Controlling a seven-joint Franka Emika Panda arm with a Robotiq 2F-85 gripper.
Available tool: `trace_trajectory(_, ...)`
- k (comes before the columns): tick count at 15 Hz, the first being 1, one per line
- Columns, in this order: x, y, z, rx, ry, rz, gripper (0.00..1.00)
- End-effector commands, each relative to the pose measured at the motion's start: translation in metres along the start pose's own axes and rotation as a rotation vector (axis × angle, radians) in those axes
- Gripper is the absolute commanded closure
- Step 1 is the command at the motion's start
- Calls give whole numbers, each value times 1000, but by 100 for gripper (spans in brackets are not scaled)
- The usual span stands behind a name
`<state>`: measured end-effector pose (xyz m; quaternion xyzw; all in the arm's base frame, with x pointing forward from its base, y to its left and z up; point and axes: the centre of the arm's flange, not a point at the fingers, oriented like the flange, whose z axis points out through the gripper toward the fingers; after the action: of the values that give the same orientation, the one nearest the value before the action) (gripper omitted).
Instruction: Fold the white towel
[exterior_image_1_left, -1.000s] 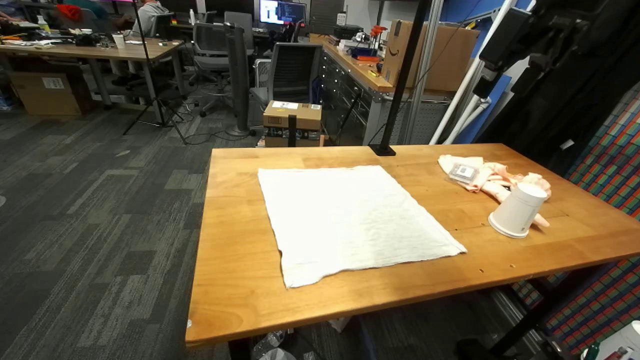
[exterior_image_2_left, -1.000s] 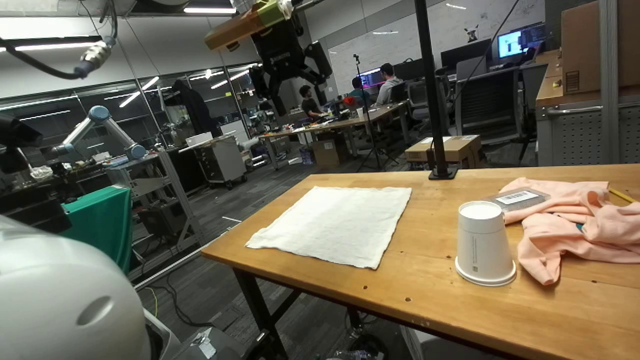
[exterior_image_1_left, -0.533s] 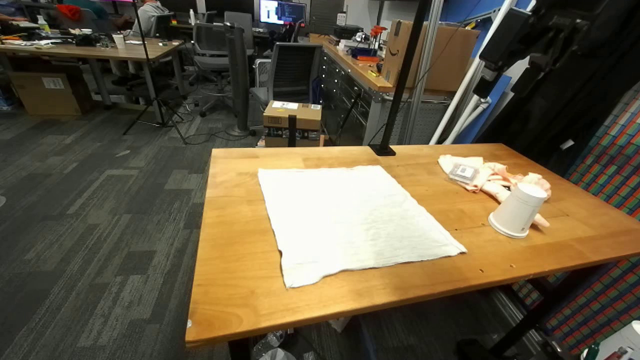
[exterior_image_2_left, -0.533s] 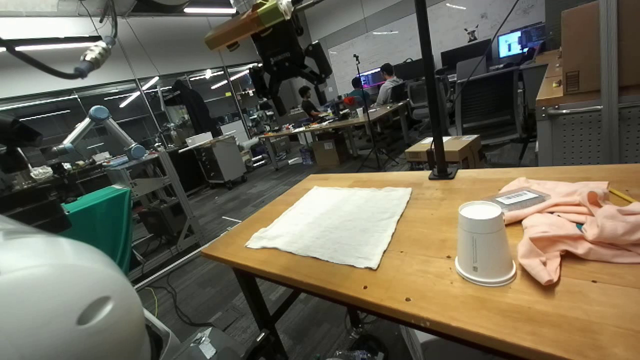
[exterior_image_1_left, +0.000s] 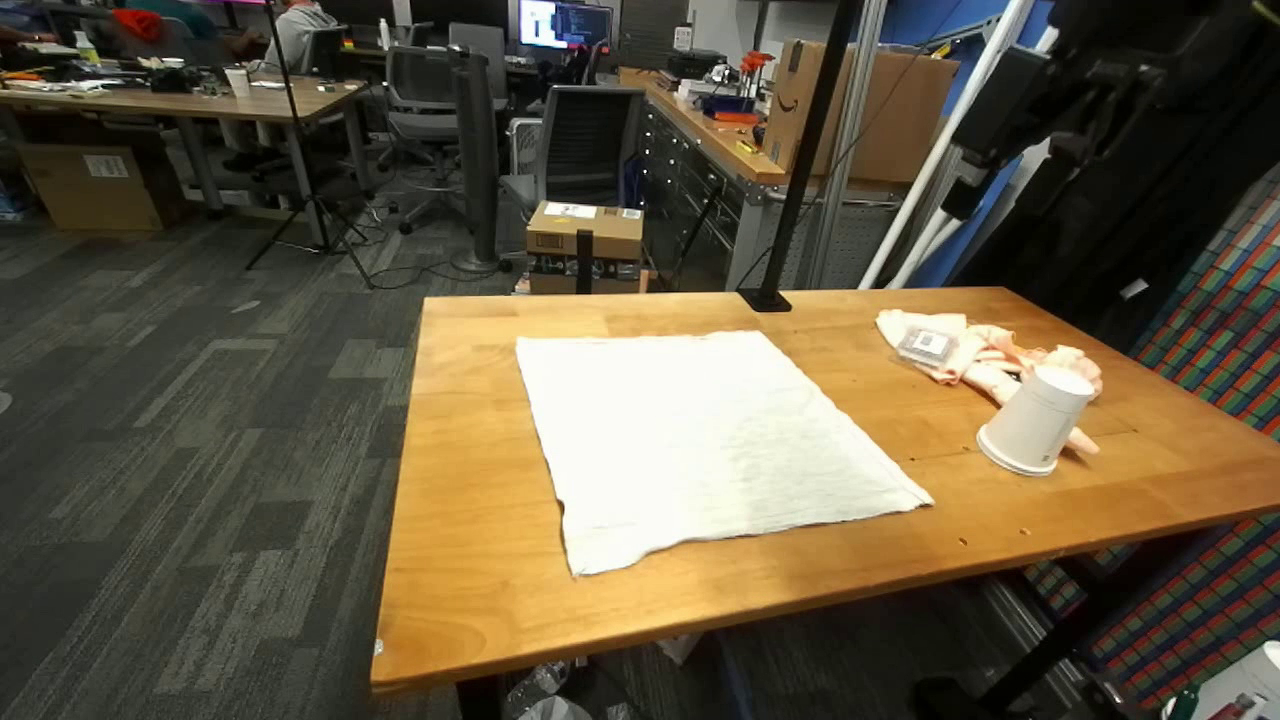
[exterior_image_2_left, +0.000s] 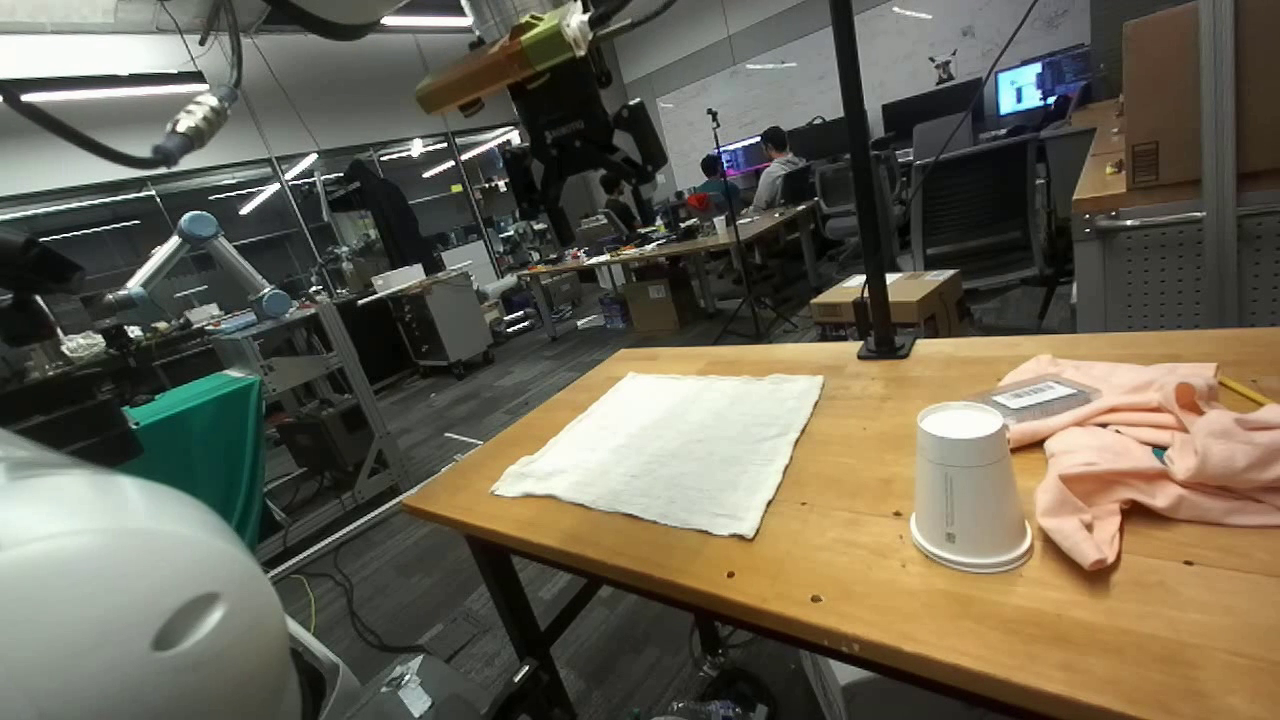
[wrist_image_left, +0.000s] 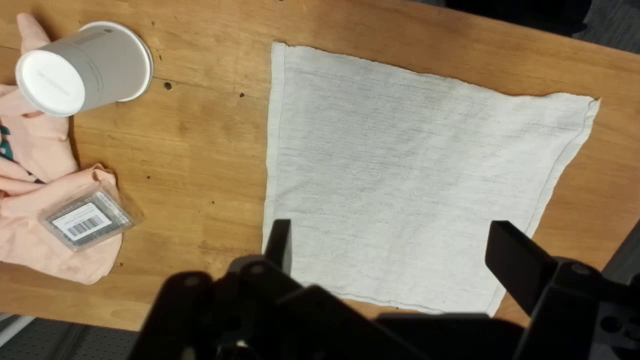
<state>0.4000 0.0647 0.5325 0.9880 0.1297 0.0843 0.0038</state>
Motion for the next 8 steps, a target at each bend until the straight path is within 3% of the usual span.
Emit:
trace_trajectory(1, 11, 7, 55, 33, -78, -56, 0)
trace_trajectory(8, 29, 14, 152, 1, -114, -244, 0)
